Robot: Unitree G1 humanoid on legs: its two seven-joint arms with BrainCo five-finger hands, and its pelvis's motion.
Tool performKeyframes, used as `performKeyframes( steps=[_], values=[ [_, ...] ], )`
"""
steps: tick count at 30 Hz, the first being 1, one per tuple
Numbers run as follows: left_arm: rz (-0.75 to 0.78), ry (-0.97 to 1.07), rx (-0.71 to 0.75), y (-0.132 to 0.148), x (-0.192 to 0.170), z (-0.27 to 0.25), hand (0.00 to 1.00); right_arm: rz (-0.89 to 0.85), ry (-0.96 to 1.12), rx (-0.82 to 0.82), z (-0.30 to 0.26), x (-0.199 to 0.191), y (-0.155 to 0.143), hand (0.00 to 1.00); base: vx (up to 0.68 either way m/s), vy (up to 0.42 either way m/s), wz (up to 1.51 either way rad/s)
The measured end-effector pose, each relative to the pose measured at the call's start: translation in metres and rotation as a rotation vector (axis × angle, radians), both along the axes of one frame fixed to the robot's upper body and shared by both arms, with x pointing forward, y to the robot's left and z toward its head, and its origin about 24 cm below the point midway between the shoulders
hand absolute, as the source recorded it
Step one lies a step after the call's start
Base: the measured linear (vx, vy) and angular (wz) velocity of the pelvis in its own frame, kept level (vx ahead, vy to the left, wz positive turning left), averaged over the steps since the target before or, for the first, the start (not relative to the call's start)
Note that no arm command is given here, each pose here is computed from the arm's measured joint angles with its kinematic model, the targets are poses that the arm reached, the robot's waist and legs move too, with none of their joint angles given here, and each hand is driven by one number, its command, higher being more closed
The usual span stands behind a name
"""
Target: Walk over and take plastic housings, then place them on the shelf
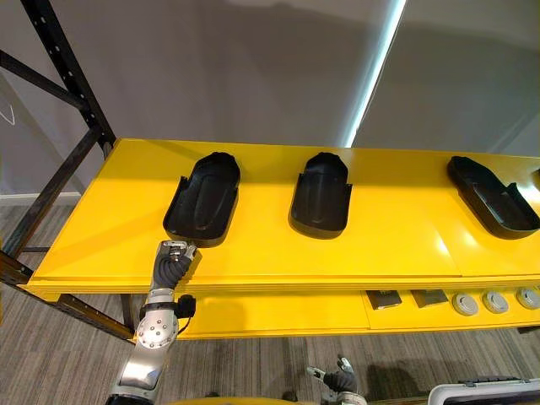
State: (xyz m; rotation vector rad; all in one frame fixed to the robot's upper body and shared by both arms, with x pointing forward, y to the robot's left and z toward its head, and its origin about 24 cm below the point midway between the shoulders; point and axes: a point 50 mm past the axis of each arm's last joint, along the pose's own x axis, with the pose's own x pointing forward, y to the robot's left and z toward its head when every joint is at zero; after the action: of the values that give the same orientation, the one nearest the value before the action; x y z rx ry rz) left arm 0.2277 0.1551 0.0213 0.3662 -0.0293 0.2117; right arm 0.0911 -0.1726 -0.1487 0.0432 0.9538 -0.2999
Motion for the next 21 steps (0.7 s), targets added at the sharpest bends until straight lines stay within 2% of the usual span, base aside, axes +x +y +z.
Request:
performKeyframes(
  steps=[21],
  values=[
    [-0.051,0.048,0.167,0.004,0.041,-0.004,1.00,0.028,0.006,-0.011,-0.001,0.011,-0.003,0.00,0.01,-0.001,-0.02]
  ],
)
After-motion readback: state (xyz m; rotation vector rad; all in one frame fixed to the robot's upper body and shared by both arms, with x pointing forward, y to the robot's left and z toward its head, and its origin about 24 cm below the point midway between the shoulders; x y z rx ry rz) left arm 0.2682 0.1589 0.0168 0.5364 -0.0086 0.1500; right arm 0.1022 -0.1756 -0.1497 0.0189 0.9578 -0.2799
